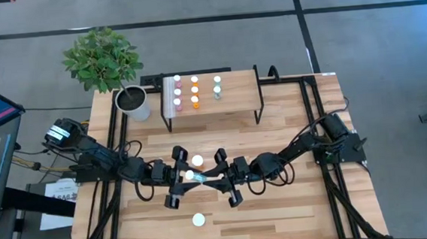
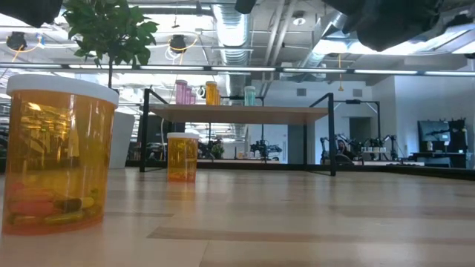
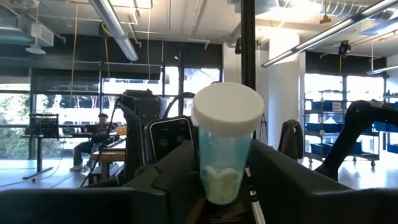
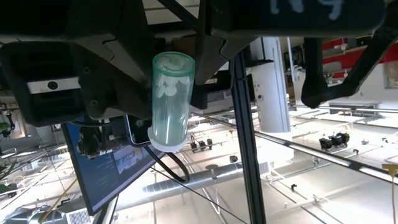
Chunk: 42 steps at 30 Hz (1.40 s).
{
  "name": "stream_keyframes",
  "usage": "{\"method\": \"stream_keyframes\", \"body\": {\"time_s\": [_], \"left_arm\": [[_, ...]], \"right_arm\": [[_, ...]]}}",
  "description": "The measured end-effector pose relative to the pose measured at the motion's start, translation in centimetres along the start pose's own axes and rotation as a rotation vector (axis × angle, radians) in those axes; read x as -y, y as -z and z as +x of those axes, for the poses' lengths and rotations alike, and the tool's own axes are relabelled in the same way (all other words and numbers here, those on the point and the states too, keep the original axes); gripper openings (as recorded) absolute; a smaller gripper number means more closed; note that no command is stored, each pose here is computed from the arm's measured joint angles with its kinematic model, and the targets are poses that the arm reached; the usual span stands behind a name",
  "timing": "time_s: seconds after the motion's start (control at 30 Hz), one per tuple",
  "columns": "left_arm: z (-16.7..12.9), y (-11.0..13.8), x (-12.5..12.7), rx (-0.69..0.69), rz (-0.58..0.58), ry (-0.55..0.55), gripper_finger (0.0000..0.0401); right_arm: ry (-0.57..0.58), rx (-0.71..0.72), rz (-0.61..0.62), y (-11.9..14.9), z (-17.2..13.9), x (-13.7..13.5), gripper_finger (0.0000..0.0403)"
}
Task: Pick and place medicine bottles onto shelf by color
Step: Put the blue pill bottle on the shelf aligned with the other blue pill bottles
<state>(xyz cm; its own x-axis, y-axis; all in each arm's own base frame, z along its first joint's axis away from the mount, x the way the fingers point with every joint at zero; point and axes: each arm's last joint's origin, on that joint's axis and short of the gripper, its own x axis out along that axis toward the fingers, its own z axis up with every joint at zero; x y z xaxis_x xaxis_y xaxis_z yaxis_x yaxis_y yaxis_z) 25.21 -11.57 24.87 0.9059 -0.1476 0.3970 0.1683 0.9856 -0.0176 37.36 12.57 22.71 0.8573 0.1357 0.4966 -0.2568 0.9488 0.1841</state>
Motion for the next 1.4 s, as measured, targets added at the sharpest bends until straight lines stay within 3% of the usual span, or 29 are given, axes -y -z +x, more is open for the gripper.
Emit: {"method": "stream_keyframes", "body": {"time_s": [0.37, 0.57, 0.77, 1.0, 1.13, 1.4], "left_arm": [[0.0, 0.1, 0.0, -0.011, -0.027, -0.006, 0.0083], [0.0, 0.3, -0.1, -0.041, -0.048, -0.041, 0.0086], [-0.5, -0.8, -0.5, -0.142, -0.048, -0.083, 0.0087], [-2.8, -2.1, -1.3, -0.429, -0.061, -0.099, 0.0087], [-4.6, -1.4, -1.7, -0.641, -0.09, -0.134, 0.0087], [-5.0, -0.6, -1.7, -0.718, -0.119, -0.151, 0.0087]], "right_arm": [[0.002, -0.007, 0.006, 0.1, 0.0, 0.0, 0.0119], [0.015, -0.049, 0.002, 0.4, 0.0, 0.3, 0.0165], [0.05, -0.185, 0.013, 0.6, 0.2, 0.8, 0.0207], [0.128, -0.425, 0.004, -0.9, 0.1, 1.0, 0.0218], [0.216, -0.457, -0.037, -2.0, -0.1, 0.6, 0.0215], [0.239, -0.434, -0.083, -2.1, 0.6, 1.0, 0.0223]]}}
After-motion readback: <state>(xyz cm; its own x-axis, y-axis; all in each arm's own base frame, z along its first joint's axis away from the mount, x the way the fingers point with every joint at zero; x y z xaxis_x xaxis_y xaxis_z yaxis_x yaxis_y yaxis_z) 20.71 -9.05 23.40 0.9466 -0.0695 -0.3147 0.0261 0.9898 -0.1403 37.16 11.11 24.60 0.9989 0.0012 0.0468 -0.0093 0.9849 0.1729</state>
